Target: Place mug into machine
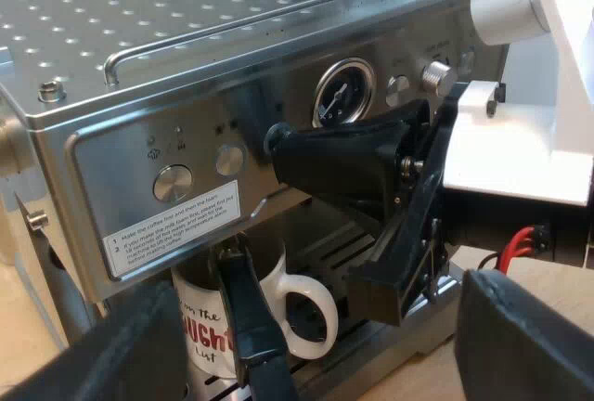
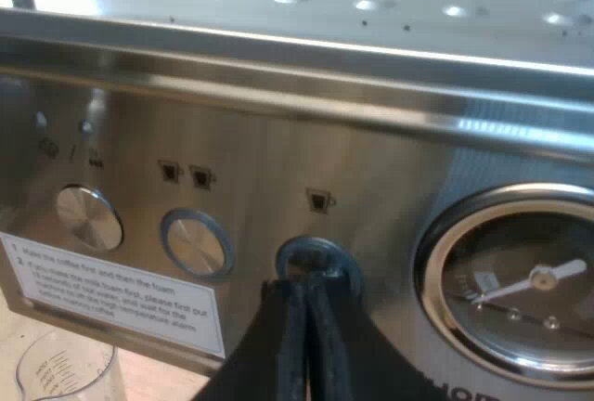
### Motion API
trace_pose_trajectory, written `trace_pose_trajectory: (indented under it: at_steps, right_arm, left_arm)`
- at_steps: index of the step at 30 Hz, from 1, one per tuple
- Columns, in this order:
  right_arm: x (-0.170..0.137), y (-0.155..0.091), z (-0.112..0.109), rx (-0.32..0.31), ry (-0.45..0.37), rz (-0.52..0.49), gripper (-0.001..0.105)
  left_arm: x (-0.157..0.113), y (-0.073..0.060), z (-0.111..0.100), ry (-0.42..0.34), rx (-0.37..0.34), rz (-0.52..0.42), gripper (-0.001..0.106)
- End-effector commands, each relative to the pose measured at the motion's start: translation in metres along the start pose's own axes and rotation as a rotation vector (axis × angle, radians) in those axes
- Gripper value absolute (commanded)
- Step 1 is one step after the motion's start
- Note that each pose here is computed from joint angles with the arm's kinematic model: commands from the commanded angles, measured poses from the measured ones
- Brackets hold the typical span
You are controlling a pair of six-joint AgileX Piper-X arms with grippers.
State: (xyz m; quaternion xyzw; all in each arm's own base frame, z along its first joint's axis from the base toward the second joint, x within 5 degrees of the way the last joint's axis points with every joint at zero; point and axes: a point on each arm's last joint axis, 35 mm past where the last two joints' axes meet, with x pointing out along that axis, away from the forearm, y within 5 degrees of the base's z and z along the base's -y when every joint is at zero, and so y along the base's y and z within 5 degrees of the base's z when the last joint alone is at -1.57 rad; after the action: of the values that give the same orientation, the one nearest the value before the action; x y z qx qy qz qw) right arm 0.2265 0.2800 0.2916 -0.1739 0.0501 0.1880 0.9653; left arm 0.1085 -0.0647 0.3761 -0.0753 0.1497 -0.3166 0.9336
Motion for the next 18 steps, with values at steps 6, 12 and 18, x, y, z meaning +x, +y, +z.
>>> trace_pose_trajectory:
  at_steps: [6, 12, 18]
  right_arm:
    - [-0.002, 0.003, 0.003, -0.006, 0.006, -0.007, 0.000]
    - [-0.015, 0.015, 0.006, -0.027, 0.008, 0.045, 0.000]
    - [-0.032, 0.017, 0.012, -0.051, 0.021, 0.083, 0.000]
  left_arm:
    - [-0.001, -0.001, 0.002, -0.008, -0.004, -0.011, 0.063]
    - [-0.001, -0.001, 0.002, -0.008, -0.004, -0.011, 0.063]
    - [-0.001, -0.001, 0.002, -0.008, -0.004, -0.011, 0.063]
